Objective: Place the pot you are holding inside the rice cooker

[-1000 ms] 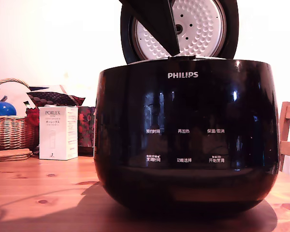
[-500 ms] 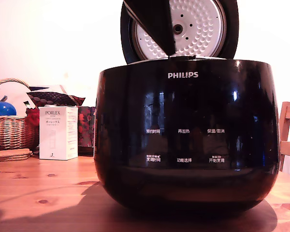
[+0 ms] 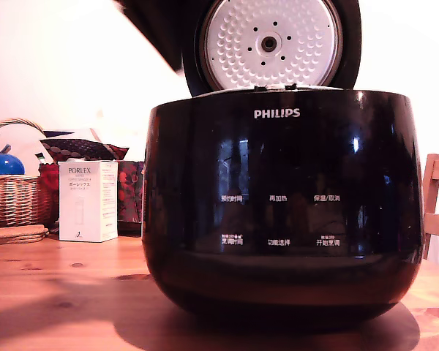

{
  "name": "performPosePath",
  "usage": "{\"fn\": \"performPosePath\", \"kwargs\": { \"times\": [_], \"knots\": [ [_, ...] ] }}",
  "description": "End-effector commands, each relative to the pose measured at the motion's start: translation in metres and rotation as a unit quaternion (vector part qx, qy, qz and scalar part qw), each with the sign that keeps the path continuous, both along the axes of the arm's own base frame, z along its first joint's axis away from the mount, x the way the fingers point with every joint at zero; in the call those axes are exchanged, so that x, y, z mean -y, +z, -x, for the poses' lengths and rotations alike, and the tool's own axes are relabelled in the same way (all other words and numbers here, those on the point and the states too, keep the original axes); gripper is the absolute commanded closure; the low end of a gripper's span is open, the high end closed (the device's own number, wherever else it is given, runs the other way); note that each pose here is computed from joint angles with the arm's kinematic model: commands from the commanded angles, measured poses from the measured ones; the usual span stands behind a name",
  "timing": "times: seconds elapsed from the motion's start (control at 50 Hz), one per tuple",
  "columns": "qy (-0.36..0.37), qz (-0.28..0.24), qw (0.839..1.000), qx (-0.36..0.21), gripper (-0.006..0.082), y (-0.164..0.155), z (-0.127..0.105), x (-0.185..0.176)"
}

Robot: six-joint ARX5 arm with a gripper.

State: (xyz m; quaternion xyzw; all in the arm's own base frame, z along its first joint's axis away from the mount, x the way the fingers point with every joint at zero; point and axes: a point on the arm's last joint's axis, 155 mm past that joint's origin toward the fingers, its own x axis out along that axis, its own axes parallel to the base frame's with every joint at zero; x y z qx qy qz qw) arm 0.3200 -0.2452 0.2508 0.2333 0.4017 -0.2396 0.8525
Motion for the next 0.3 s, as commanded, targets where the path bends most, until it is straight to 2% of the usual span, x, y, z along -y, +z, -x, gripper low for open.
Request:
{"fn": "performPosePath", "kwargs": {
  "times": [0.0,0.28],
  "knots": [
    [0.035,0.032,0.998,0.027,0.079,0.025,-0.007,-0.016],
    [0.107,0.087,0.985,0.1,0.079,0.078,-0.029,-0.071]
  ]
}}
